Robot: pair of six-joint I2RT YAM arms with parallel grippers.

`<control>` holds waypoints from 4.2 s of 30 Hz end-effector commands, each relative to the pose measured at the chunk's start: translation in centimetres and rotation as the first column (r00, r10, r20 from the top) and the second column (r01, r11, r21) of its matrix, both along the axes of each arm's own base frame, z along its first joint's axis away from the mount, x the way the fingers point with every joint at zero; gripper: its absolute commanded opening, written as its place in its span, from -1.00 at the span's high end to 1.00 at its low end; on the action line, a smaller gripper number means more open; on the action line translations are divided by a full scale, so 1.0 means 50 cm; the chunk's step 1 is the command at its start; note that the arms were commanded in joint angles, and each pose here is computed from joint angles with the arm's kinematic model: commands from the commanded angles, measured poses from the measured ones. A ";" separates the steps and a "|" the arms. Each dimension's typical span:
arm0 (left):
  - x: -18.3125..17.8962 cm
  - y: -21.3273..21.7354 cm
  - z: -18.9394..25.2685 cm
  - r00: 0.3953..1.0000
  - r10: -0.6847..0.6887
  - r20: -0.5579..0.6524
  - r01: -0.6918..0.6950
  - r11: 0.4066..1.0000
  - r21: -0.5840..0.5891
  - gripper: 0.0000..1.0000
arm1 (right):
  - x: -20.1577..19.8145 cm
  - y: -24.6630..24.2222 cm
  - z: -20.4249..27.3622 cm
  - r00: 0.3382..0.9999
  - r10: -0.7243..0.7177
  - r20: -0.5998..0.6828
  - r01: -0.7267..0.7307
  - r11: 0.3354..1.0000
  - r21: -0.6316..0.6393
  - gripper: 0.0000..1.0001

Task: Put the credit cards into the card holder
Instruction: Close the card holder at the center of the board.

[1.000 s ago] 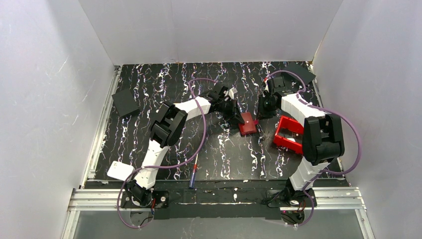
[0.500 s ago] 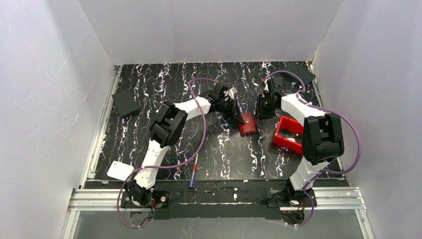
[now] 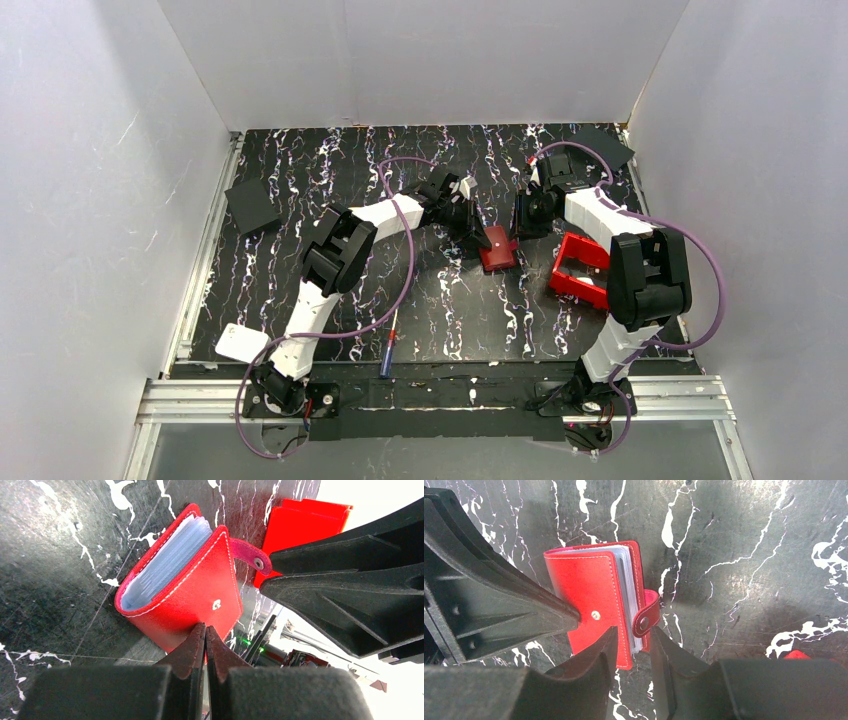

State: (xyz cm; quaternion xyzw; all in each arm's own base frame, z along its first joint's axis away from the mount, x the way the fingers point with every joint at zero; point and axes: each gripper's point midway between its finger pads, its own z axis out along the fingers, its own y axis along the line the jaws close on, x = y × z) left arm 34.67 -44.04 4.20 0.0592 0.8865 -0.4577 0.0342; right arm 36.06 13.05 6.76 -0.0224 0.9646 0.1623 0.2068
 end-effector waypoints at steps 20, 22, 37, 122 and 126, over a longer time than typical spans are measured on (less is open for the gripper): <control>-0.011 0.008 -0.048 1.000 -0.001 -0.011 0.002 0.998 0.063 1.00 | 0.032 -0.004 0.023 0.998 -0.012 0.061 0.013 1.000 -0.023 0.57; -0.010 0.008 -0.047 1.000 -0.001 -0.012 0.001 0.998 0.063 1.00 | 0.033 -0.005 0.022 0.998 -0.012 0.061 0.013 1.000 -0.025 0.68; -0.011 0.009 -0.048 1.000 0.001 -0.013 0.000 0.998 0.065 1.00 | 0.024 0.028 0.050 0.994 0.004 0.113 -0.019 0.992 0.125 0.97; -0.029 0.014 -0.048 0.997 -0.082 -0.001 0.082 0.994 0.078 1.00 | -0.087 -0.082 -0.281 0.878 -0.199 -0.435 0.196 0.979 -0.052 0.97; -0.030 0.012 -0.037 0.996 -0.094 0.003 0.094 0.993 0.069 1.00 | -0.100 -0.103 -0.287 0.857 -0.247 -0.453 0.222 0.969 -0.108 0.97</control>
